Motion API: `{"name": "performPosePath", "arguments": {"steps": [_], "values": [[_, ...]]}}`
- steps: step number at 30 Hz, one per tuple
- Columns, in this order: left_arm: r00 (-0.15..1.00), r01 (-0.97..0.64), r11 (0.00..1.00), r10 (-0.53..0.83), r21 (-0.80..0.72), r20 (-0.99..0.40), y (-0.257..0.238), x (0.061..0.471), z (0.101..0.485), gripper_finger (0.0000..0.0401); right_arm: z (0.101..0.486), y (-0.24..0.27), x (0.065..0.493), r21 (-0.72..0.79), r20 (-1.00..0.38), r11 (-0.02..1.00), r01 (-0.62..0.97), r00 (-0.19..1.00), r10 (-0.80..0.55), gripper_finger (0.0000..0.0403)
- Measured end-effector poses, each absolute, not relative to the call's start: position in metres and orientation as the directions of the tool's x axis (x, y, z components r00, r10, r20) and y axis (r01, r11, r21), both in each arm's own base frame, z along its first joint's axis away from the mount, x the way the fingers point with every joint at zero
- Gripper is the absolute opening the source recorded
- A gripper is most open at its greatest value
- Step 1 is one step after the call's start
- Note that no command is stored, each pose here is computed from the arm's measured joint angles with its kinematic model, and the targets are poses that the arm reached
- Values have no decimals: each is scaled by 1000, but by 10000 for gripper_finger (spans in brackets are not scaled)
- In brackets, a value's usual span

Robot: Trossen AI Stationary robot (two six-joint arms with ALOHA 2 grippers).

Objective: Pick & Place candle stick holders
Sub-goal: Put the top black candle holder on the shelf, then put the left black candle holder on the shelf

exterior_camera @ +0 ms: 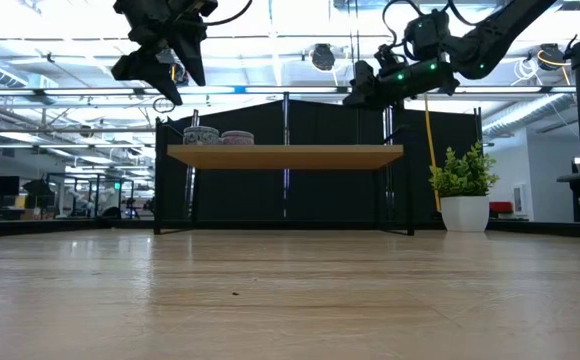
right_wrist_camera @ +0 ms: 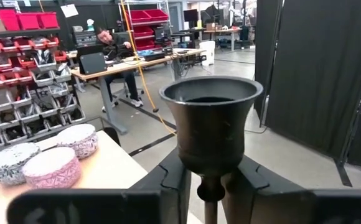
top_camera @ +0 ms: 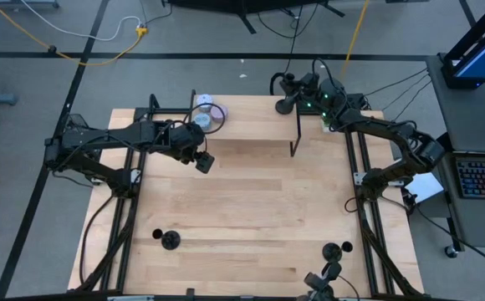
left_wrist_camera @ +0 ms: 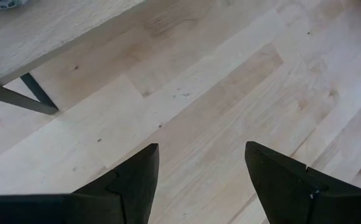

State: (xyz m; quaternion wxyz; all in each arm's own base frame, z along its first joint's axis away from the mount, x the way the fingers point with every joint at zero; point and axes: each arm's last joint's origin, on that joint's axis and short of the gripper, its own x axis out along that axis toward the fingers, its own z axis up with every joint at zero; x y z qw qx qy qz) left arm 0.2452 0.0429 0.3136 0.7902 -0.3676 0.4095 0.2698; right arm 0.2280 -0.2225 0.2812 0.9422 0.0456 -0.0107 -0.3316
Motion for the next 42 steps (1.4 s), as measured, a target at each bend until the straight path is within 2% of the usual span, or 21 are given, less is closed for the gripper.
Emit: {"name": "performPosePath", "arguments": {"steps": [11,20,26,34,38,42], "values": [[519,-723,592,125,-356,-845,43,245,314,246,280,-223,228,95,-23,774,627,778,-628,167],[519,-720,596,125,-354,-845,43,245,314,246,288,-215,220,88,-55,773,628,778,-626,200],[520,-711,611,122,-349,-846,42,245,314,246,297,-201,206,40,-148,777,628,773,-617,198],[521,-687,645,116,-335,-846,41,246,314,246,310,-175,181,48,-252,784,619,767,-590,186],[526,-652,694,124,-305,-841,36,247,314,246,319,-161,170,73,-260,819,569,804,-535,161],[535,-599,748,109,-285,-838,26,249,314,246,321,-151,160,89,-301,831,550,810,-504,110]]}}
